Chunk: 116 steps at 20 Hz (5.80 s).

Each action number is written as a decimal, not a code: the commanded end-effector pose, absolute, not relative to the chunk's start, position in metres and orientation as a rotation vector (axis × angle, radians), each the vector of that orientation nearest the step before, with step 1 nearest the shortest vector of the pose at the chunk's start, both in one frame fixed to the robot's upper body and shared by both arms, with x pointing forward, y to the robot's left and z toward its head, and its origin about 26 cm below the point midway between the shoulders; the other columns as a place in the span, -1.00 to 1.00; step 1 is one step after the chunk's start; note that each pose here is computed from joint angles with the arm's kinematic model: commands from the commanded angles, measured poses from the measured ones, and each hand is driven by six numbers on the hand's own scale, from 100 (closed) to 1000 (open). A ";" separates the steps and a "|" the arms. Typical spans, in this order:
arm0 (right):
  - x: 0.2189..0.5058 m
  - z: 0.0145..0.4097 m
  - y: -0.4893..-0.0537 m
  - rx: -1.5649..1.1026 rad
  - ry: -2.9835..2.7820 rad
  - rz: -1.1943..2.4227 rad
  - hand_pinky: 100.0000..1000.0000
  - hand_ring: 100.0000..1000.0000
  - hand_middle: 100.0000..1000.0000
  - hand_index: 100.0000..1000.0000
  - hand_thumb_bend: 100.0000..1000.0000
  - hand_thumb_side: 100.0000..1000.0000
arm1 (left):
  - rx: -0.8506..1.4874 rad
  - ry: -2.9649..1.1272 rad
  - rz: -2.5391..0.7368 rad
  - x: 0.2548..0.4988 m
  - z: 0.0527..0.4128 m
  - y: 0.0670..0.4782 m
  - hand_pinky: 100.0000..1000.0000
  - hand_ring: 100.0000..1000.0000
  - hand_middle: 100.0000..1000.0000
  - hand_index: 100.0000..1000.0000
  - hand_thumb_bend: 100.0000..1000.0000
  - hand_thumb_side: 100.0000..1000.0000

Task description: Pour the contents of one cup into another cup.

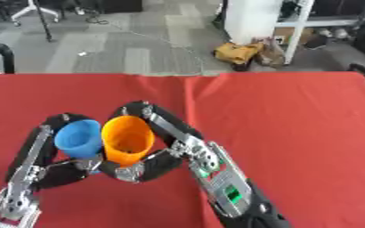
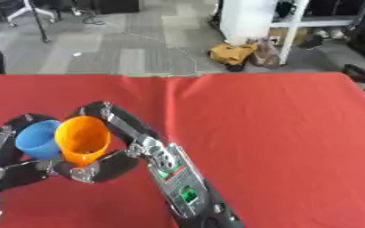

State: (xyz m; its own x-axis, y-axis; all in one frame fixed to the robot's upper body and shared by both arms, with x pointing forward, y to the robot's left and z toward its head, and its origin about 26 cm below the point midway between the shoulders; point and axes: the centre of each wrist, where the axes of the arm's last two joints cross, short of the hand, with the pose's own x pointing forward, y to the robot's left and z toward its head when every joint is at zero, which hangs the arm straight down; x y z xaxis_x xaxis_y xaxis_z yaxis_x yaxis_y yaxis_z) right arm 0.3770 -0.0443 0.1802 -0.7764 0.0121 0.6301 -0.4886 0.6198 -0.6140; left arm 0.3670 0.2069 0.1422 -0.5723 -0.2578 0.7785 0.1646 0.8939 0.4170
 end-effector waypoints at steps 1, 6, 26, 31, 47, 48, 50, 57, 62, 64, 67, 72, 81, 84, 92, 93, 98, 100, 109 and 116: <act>0.372 0.195 -0.034 0.371 -2.299 1.085 -0.12 -0.34 -0.79 -0.67 -0.78 -1.00 | 0.048 -2.150 -0.576 0.367 0.154 0.200 -0.35 -0.34 -0.17 0.18 -0.08 -1.00; 0.368 0.202 -0.029 0.340 -2.346 1.079 -0.20 -0.41 -0.79 -0.67 -0.79 -1.00 | 0.042 -2.155 -0.572 0.368 0.156 0.198 -0.35 -0.34 -0.17 0.18 -0.08 -1.00; 0.378 0.264 -0.015 0.172 -2.524 1.248 -0.35 -0.55 -0.78 -0.64 -0.87 -1.00 | 0.022 -2.124 -0.672 0.369 0.149 0.192 -0.36 -0.35 -0.18 0.18 -0.06 -1.00; 0.387 0.278 -0.019 0.058 -2.555 1.352 -0.33 -0.53 -0.76 -0.62 -0.91 -1.00 | 0.020 -2.111 -0.722 0.367 0.147 0.193 -0.36 -0.35 -0.18 0.18 -0.06 -1.00; 0.412 0.282 -0.036 -0.183 -2.594 1.587 -0.30 -0.50 -0.73 -0.57 -0.95 -1.00 | -0.028 -2.103 -0.814 0.360 0.147 0.195 -0.35 -0.35 -0.18 0.19 -0.02 -1.00; 0.412 0.282 -0.037 -0.188 -2.597 1.600 -0.29 -0.50 -0.73 -0.57 -0.95 -1.00 | -0.032 -2.104 -0.816 0.359 0.148 0.196 -0.35 -0.35 -0.18 0.19 -0.01 -1.00; 0.413 0.283 -0.038 -0.197 -2.603 1.626 -0.30 -0.50 -0.73 -0.57 -0.96 -1.00 | -0.040 -2.107 -0.817 0.359 0.148 0.196 -0.35 -0.35 -0.18 0.18 -0.01 -1.00; 0.413 0.284 -0.040 -0.236 -2.615 1.726 -0.30 -0.50 -0.72 -0.55 -1.00 -1.00 | -0.059 -2.115 -0.827 0.357 0.152 0.198 -0.35 -0.35 -0.18 0.19 -0.02 -1.00; 0.413 0.288 -0.039 -0.292 -2.629 1.805 -0.30 -0.50 -0.71 -0.54 -1.00 -1.00 | -0.063 -2.114 -0.842 0.356 0.153 0.199 -0.35 -0.35 -0.18 0.19 -0.02 -1.00; 0.413 0.290 -0.039 -0.317 -2.633 1.825 -0.30 -0.50 -0.71 -0.56 -1.00 -1.00 | -0.065 -2.113 -0.847 0.356 0.153 0.199 -0.35 -0.35 -0.18 0.19 -0.02 -1.00; 0.413 0.293 -0.040 -0.353 -2.644 1.840 -0.30 -0.51 -0.71 -0.58 -1.00 -1.00 | -0.064 -2.110 -0.852 0.356 0.153 0.200 -0.35 -0.35 -0.18 0.19 -0.02 -1.00; 0.412 0.297 -0.038 -0.417 -2.663 1.880 -0.30 -0.50 -0.70 -0.55 -1.00 -1.00 | -0.064 -2.110 -0.853 0.356 0.153 0.199 -0.35 -0.35 -0.18 0.19 -0.02 -1.00; 0.407 0.298 -0.031 -0.502 -2.686 1.969 -0.31 -0.51 -0.68 -0.51 -1.00 -1.00 | -0.073 -2.109 -0.866 0.356 0.153 0.199 -0.34 -0.35 -0.18 0.19 -0.02 -1.00; 0.407 0.298 -0.030 -0.524 -2.694 1.989 -0.31 -0.51 -0.68 -0.51 -1.00 -1.00 | -0.079 -2.109 -0.871 0.356 0.154 0.199 -0.34 -0.35 -0.18 0.19 -0.01 -1.00; 0.403 0.299 -0.027 -0.583 -2.722 2.046 -0.32 -0.68 -0.67 -0.48 -1.00 -1.00 | -0.092 -2.107 -0.881 0.356 0.153 0.199 -0.34 -0.35 -0.17 0.19 -0.04 -1.00; 0.403 0.300 -0.027 -0.592 -2.725 2.057 -0.32 -0.70 -0.67 -0.48 -1.00 -1.00 | -0.093 -2.107 -0.881 0.356 0.153 0.199 -0.34 -0.35 -0.17 0.19 -0.02 -1.00; 0.399 0.301 -0.023 -0.644 -2.740 2.107 -0.32 -0.68 -0.71 -0.46 -1.00 -1.00 | -0.095 -2.108 -0.880 0.356 0.153 0.199 -0.34 -0.35 -0.17 0.19 -0.01 -1.00; 0.398 0.301 -0.022 -0.661 -2.745 2.119 -0.32 -0.68 -0.73 -0.45 -1.00 -1.00 | -0.097 -2.108 -0.880 0.356 0.153 0.198 -0.34 -0.35 -0.17 0.19 -0.01 -1.00; 0.396 0.299 -0.019 -0.706 -2.772 2.148 -0.33 -0.67 -0.73 -0.44 -1.00 -1.00 | -0.121 -2.105 -0.899 0.355 0.153 0.198 -0.34 -0.35 -0.17 0.19 0.01 -1.00; 0.394 0.299 -0.018 -0.718 -2.806 2.158 -0.32 -0.65 -0.72 -0.43 -1.00 -1.00 | -0.171 -2.106 -0.928 0.355 0.154 0.198 -0.33 -0.30 -0.17 0.19 0.03 -1.00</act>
